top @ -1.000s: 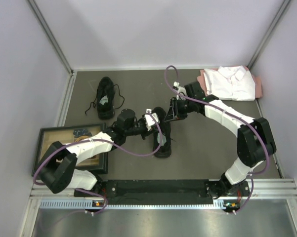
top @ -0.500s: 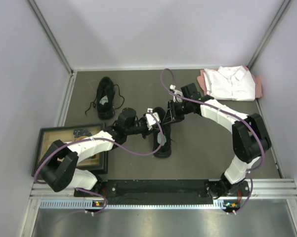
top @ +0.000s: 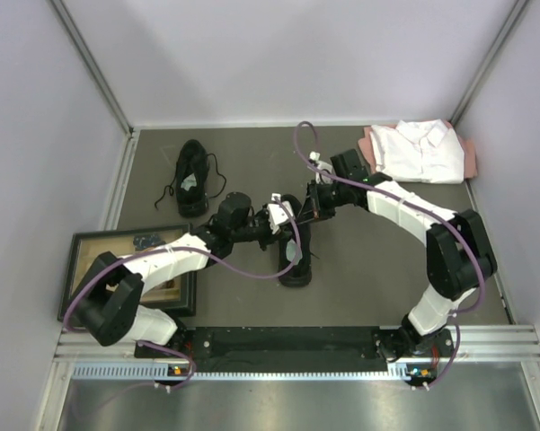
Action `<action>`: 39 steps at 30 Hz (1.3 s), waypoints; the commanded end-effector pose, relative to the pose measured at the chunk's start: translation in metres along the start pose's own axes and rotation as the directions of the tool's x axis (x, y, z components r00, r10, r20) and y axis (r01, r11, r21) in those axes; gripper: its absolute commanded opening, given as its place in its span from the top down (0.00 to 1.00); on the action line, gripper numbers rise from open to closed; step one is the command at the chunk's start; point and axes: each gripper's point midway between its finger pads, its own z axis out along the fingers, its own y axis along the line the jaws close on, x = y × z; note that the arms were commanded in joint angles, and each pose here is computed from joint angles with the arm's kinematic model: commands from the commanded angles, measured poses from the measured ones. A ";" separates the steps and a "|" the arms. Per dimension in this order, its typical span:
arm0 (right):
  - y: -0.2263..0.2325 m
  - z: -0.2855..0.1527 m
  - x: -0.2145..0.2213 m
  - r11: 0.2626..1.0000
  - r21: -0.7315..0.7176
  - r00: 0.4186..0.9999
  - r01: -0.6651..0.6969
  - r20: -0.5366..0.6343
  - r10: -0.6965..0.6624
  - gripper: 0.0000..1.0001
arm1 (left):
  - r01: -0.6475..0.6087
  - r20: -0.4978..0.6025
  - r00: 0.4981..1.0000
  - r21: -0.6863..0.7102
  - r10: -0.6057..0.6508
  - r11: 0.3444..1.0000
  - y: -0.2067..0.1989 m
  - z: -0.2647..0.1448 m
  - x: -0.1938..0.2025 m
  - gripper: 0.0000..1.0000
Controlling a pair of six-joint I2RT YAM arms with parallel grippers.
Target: Tie the shoes
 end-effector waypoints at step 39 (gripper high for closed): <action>0.040 -0.033 -0.013 0.989 -0.085 0.986 0.122 0.121 -0.111 1.00 | 0.151 -0.293 0.938 -0.132 -0.184 0.980 0.030 0.001 0.049 0.98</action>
